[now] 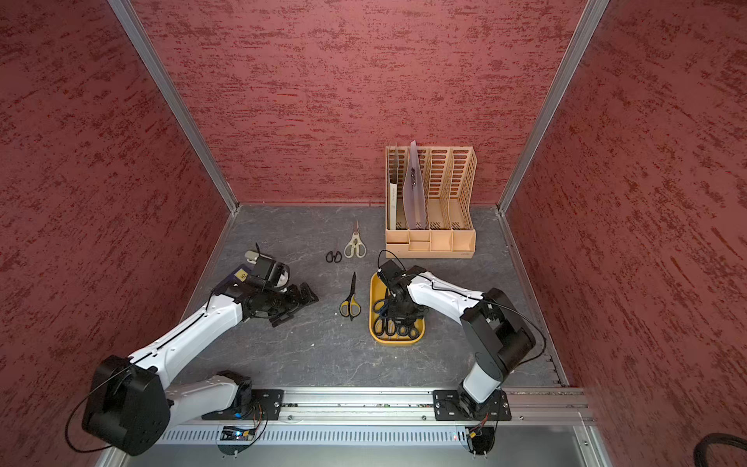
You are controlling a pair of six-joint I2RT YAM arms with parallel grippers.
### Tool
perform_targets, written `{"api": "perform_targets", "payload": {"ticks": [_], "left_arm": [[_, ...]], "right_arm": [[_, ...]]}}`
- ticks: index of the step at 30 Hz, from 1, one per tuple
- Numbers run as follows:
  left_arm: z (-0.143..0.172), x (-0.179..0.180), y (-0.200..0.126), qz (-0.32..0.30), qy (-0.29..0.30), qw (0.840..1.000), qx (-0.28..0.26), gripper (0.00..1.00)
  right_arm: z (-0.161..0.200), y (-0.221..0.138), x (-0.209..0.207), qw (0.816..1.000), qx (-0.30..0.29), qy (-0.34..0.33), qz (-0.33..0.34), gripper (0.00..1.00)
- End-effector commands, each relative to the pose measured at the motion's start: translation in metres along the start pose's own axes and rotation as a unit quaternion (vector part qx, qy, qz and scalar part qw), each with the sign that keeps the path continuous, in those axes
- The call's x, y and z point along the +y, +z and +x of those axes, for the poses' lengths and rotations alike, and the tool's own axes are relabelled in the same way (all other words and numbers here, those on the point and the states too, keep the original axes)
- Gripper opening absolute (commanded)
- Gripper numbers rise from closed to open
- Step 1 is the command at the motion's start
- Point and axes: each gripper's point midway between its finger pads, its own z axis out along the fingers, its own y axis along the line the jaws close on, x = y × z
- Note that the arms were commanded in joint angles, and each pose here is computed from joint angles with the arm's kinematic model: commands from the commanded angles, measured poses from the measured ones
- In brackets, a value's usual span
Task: Take the scissors out of the storage box
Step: Pick up the scissors from the storage box.
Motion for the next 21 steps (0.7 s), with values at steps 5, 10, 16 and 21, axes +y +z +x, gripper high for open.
{"api": "perform_targets", "payload": {"ticks": [5, 10, 16, 21], "left_arm": [[0.001, 0.011, -0.005, -0.01, -0.002, 1.0, -0.003, 1.0], [-0.002, 0.013, -0.007, -0.009, -0.005, 1.0, -0.006, 1.0], [-0.008, 0.013, -0.003, 0.005, -0.019, 1.0, -0.004, 1.0], [-0.016, 0.014, 0.001, 0.008, -0.022, 1.0, -0.002, 1.0]], "right_arm": [[-0.006, 0.0, 0.0, 1.0, -0.018, 0.011, 0.0, 0.13], [-0.009, -0.015, 0.001, 0.999, -0.031, 0.014, -0.007, 0.11], [-0.009, -0.038, -0.001, 0.999, -0.042, 0.025, -0.016, 0.1], [-0.008, -0.053, 0.004, 0.997, -0.051, 0.032, -0.039, 0.07]]}}
